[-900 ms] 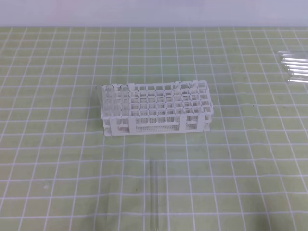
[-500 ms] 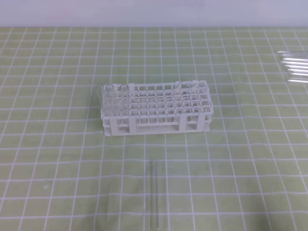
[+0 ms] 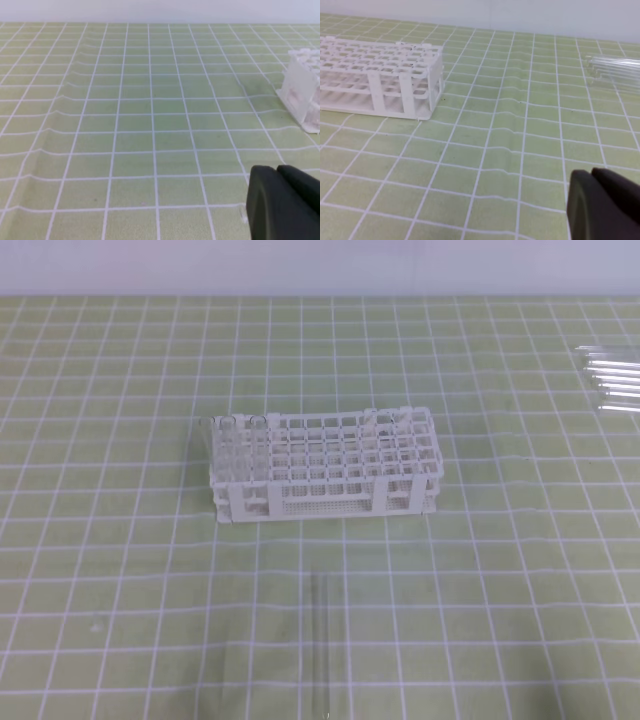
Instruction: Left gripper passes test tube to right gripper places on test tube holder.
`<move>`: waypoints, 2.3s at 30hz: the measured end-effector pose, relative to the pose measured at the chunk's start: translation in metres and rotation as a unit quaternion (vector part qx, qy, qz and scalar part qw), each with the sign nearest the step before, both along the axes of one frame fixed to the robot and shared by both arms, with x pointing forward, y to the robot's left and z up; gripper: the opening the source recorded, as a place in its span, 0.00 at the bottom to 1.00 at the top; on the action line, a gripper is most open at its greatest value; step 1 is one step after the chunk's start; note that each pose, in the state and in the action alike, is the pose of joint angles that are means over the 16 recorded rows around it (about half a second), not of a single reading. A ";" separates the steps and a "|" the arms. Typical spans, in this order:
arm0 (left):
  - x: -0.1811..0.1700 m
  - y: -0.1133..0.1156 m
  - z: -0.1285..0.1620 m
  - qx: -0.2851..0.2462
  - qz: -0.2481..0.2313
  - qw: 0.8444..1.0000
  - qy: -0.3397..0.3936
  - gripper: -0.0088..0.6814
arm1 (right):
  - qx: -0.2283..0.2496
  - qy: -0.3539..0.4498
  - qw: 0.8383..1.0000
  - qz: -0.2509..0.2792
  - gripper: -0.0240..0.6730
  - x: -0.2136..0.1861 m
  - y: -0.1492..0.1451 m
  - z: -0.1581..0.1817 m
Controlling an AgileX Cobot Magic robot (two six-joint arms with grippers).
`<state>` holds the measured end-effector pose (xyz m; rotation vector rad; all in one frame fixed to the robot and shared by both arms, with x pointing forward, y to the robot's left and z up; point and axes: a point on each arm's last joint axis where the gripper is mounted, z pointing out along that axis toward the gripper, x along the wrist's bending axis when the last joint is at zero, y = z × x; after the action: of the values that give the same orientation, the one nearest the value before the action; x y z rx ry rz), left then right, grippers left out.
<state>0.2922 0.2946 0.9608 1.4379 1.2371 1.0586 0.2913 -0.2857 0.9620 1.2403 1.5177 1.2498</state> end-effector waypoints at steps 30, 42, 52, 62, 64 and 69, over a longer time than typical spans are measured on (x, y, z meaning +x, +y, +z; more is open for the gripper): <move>0.002 0.001 0.025 -0.296 0.023 0.949 -0.107 0.01 | 0.170 -0.088 0.981 -0.024 0.03 0.002 -0.002 0.022; 0.002 0.003 0.028 -0.343 0.030 0.932 -0.112 0.01 | 0.317 -0.123 0.939 -0.059 0.03 0.002 -0.010 0.033; 0.003 -0.004 0.047 -0.334 0.007 0.940 -0.071 0.01 | 0.311 -0.068 0.947 -0.035 0.03 0.008 -0.002 0.054; 0.025 -0.021 0.094 -0.262 -0.043 0.962 0.064 0.01 | 0.229 0.075 0.971 0.012 0.03 0.040 0.018 0.093; 0.033 -0.025 0.103 -0.241 -0.058 0.964 0.101 0.01 | 0.207 0.112 0.972 0.021 0.03 0.048 0.022 0.096; 0.054 -0.036 0.117 -0.199 -0.102 0.956 0.190 0.01 | 0.163 0.197 0.966 0.037 0.03 0.066 0.029 0.096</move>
<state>0.3463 0.2582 1.0779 1.4453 1.4371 0.3680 0.3575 -0.2570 1.0584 1.7430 1.6916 1.4001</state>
